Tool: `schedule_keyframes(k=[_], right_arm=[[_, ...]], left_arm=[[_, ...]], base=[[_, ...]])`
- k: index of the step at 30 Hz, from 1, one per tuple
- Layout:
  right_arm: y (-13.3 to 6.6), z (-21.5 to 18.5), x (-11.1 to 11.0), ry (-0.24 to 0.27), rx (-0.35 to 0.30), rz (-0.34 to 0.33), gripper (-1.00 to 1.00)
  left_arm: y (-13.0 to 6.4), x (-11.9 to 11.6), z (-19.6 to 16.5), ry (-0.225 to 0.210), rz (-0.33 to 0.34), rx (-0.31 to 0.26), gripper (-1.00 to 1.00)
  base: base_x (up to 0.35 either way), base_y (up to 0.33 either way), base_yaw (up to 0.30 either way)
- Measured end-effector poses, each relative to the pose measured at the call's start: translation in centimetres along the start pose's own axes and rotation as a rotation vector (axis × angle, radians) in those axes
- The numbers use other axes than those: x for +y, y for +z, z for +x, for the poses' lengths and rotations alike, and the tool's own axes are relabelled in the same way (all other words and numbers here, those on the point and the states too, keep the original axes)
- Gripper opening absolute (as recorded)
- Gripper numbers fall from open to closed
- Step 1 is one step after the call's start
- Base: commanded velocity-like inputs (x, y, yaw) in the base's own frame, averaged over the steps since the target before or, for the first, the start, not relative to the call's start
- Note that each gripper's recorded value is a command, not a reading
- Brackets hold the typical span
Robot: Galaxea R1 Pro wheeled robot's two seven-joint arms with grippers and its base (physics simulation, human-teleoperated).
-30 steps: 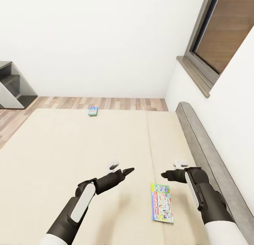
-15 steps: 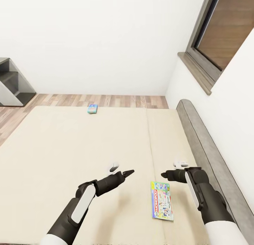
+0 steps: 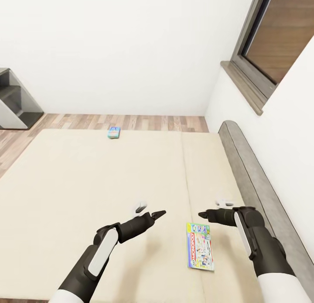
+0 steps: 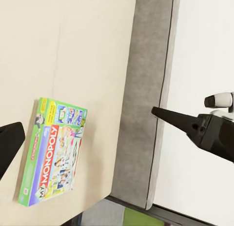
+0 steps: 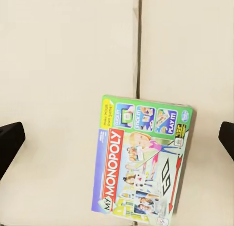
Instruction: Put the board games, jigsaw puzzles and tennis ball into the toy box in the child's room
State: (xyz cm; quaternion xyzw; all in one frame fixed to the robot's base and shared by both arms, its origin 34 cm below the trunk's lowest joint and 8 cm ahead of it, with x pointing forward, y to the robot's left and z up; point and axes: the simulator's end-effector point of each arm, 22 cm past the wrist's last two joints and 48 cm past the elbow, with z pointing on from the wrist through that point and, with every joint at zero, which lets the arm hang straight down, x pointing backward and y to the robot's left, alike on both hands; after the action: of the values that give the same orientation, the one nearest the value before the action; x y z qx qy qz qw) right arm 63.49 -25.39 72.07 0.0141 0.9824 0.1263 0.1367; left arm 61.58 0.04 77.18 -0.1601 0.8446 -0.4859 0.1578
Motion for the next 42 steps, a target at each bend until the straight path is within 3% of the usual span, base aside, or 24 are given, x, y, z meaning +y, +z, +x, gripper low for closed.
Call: schedule_keyframes(k=[6,11,26,42], right_arm=[[-0.8,-0.5,-0.5,0.062,-0.026,-0.075,1.0],[-1.2,-0.8,-0.8,0.083,-0.037,-0.097,1.0],[-1.9,-0.9,-3.3,0.094,-0.044,-0.081,1.0],[-1.1,-0.1,-4.1,0.101,-0.021,-0.07,1.0]], left_arm=[[0.0,0.1,0.0,-0.002,-0.002,0.001,1.0],[0.0,0.3,0.1,-0.004,-0.004,0.003,1.0],[0.2,0.7,0.5,-0.014,-0.008,0.01,1.0],[0.5,1.7,1.0,-0.032,-0.018,0.021,1.0]], base=[[0.0,0.0,0.0],[0.0,0.0,0.0],[0.0,0.0,0.0],[0.0,0.0,0.0]])
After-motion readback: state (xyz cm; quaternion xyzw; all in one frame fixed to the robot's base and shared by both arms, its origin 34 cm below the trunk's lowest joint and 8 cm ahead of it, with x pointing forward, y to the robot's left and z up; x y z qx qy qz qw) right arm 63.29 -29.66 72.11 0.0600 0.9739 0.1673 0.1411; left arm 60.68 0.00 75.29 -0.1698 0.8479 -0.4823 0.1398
